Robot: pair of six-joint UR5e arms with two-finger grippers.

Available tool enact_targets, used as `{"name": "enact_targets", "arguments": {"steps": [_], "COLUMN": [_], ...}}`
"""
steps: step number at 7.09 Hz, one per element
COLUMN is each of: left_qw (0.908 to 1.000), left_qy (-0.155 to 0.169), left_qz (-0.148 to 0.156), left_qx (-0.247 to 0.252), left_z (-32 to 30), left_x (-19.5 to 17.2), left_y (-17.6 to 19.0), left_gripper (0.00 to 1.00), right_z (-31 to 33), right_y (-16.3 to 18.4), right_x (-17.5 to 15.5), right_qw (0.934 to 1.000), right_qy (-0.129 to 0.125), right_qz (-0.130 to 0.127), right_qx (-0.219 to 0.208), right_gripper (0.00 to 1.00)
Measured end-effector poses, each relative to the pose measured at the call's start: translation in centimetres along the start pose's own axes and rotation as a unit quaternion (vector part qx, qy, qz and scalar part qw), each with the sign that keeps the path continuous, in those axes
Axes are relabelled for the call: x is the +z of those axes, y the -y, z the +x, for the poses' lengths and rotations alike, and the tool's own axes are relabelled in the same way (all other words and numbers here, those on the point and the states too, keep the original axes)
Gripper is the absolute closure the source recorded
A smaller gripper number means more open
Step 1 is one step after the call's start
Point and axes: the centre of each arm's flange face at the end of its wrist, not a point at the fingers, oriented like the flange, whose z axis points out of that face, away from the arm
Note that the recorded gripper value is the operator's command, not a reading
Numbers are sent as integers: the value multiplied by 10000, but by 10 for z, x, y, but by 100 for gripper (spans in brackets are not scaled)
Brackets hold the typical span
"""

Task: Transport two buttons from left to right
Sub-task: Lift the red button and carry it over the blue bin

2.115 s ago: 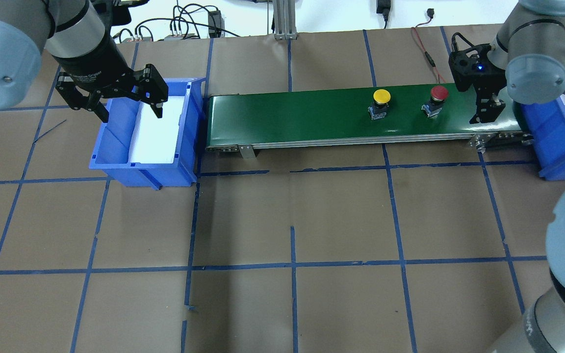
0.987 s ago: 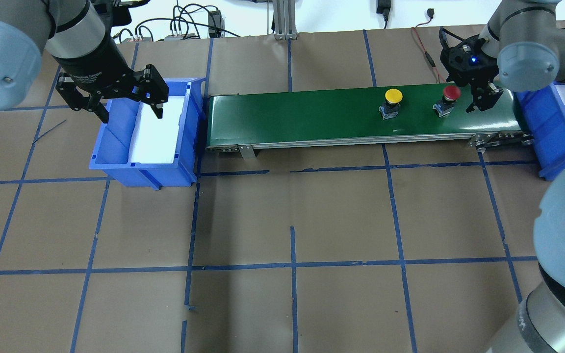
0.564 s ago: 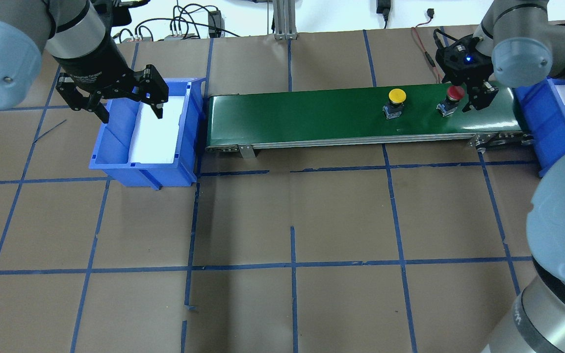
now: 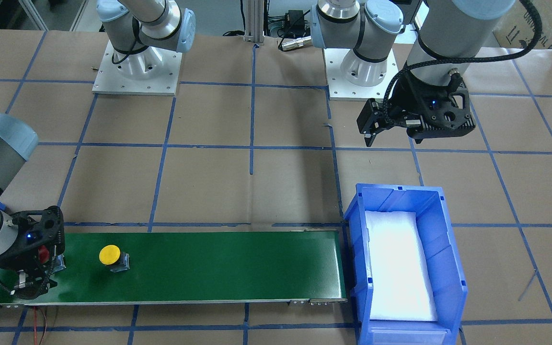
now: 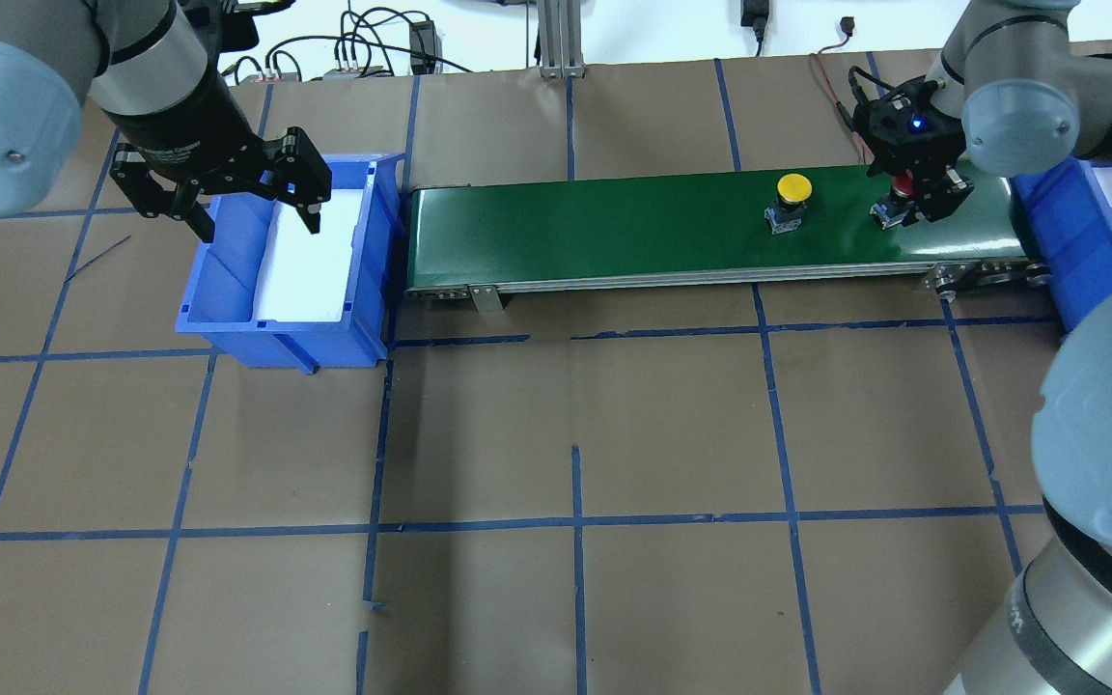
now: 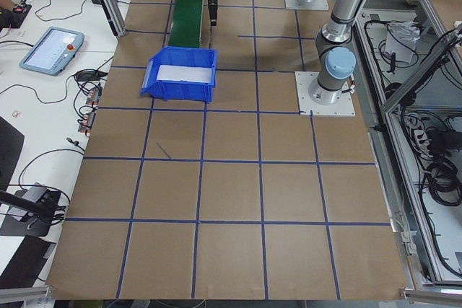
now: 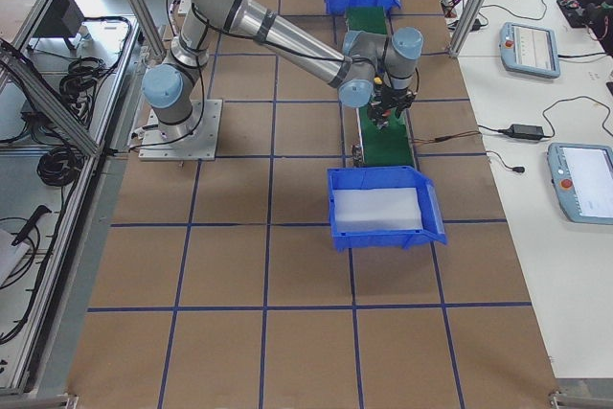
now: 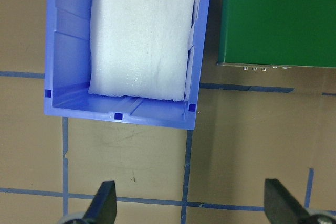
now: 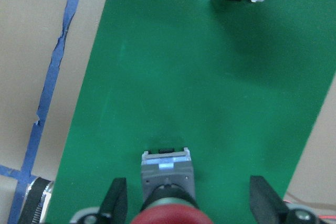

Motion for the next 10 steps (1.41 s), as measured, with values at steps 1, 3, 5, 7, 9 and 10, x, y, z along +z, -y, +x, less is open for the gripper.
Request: {"name": "enact_targets", "arguments": {"steps": [1,3,5,7,9,10], "left_qw": [10000,10000,10000,10000,10000,10000], "left_qy": [0,-5,-10,-11,-12,-12], "left_qz": [-4,-7,-8,-9,-6,-5], "left_qx": [-2,-8,-18,-25,-26,-27], "left_z": [0,0,0,1,0,0], "left_x": [0,1,1,1,1,1], "left_y": [0,0,0,0,0,0], "left_gripper": [0,0,0,0,0,0], "right_z": [-1,-3,-4,-14,-61,-90], "right_y": [0,-1,-3,-32,-105,-146], "right_x": [1,-5,-52,-114,-149,-151], "right_qw": [10000,9999,9986,9941,9866,9826], "right_qy": [29,81,-66,-239,-351,-432], "right_qz": [-23,-142,-267,-372,-433,-332], "right_qx": [4,25,462,987,1531,1774], "right_gripper": [92,94,94,95,95,95]}}
